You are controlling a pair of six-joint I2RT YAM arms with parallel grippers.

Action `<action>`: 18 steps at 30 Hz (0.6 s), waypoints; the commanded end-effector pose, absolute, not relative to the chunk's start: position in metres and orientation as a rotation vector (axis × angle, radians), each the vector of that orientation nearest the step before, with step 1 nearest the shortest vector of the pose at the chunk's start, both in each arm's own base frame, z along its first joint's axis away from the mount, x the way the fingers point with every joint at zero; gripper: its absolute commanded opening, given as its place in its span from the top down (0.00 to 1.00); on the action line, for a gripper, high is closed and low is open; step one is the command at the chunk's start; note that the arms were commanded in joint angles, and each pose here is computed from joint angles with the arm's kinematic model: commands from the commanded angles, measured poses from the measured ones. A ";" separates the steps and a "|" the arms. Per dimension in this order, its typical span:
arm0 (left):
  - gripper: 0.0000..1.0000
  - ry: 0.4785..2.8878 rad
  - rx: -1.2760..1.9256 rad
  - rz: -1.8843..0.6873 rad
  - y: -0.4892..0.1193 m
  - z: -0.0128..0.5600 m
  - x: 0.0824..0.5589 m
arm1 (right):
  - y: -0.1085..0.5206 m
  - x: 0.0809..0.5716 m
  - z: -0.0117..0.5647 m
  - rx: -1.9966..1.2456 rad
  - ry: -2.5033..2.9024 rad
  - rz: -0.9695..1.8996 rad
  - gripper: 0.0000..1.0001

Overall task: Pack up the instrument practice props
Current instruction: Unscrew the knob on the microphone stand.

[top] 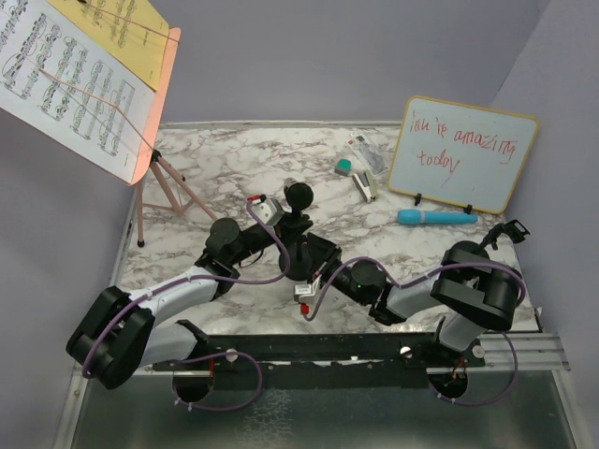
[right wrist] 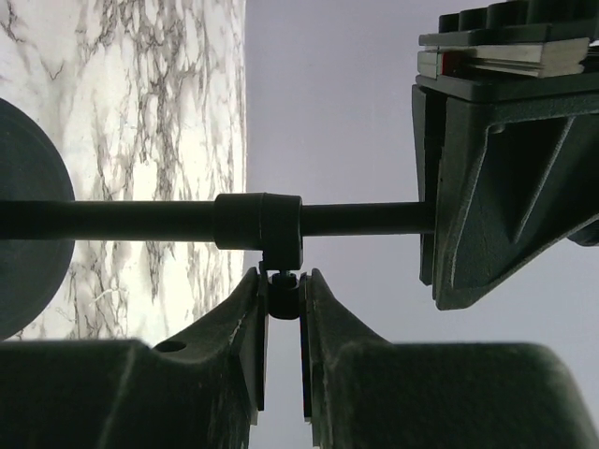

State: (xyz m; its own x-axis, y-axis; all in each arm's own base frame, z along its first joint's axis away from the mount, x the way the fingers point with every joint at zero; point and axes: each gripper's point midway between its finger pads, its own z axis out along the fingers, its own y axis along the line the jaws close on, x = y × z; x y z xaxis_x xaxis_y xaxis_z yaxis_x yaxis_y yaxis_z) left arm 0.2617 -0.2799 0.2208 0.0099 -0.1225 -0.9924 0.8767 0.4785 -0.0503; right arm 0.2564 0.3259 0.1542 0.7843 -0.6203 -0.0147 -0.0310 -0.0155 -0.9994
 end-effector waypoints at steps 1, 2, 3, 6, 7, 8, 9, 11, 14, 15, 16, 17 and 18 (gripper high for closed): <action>1.00 1.365 0.736 -0.907 -0.282 0.219 0.262 | 0.304 0.259 0.137 -1.505 0.710 -0.470 0.82; 1.00 1.367 0.737 -0.905 -0.282 0.218 0.263 | 0.305 0.257 0.136 -1.505 0.738 -0.427 0.76; 1.00 1.370 0.738 -0.903 -0.282 0.217 0.263 | 0.305 0.255 0.138 -1.492 0.776 -0.381 0.70; 1.00 1.371 0.740 -0.900 -0.281 0.217 0.263 | 0.303 0.254 0.140 -1.444 0.942 -0.250 0.57; 1.00 1.372 0.741 -0.899 -0.282 0.217 0.263 | 0.304 0.251 0.140 -1.439 0.995 -0.197 0.55; 1.00 1.372 0.742 -0.898 -0.282 0.217 0.263 | 0.305 0.247 0.137 -1.452 1.041 -0.144 0.53; 1.00 1.372 0.741 -0.897 -0.281 0.217 0.264 | 0.305 0.243 0.137 -1.436 1.096 -0.085 0.50; 1.00 1.374 0.744 -0.897 -0.282 0.216 0.264 | 0.304 0.238 0.139 -1.385 1.194 0.004 0.42; 1.00 1.374 0.748 -0.901 -0.282 0.216 0.263 | 0.300 0.234 0.145 -1.265 1.350 0.139 0.33; 1.00 1.374 0.747 -0.900 -0.282 0.216 0.264 | 0.297 0.232 0.145 -1.233 1.407 0.191 0.32; 1.00 1.373 0.747 -0.901 -0.282 0.216 0.264 | 0.296 0.231 0.148 -1.182 1.453 0.244 0.28; 1.00 1.373 0.748 -0.902 -0.282 0.216 0.263 | 0.295 0.231 0.154 -1.123 1.491 0.300 0.26; 1.00 1.374 0.748 -0.901 -0.282 0.216 0.264 | 0.294 0.231 0.159 -1.062 1.532 0.356 0.23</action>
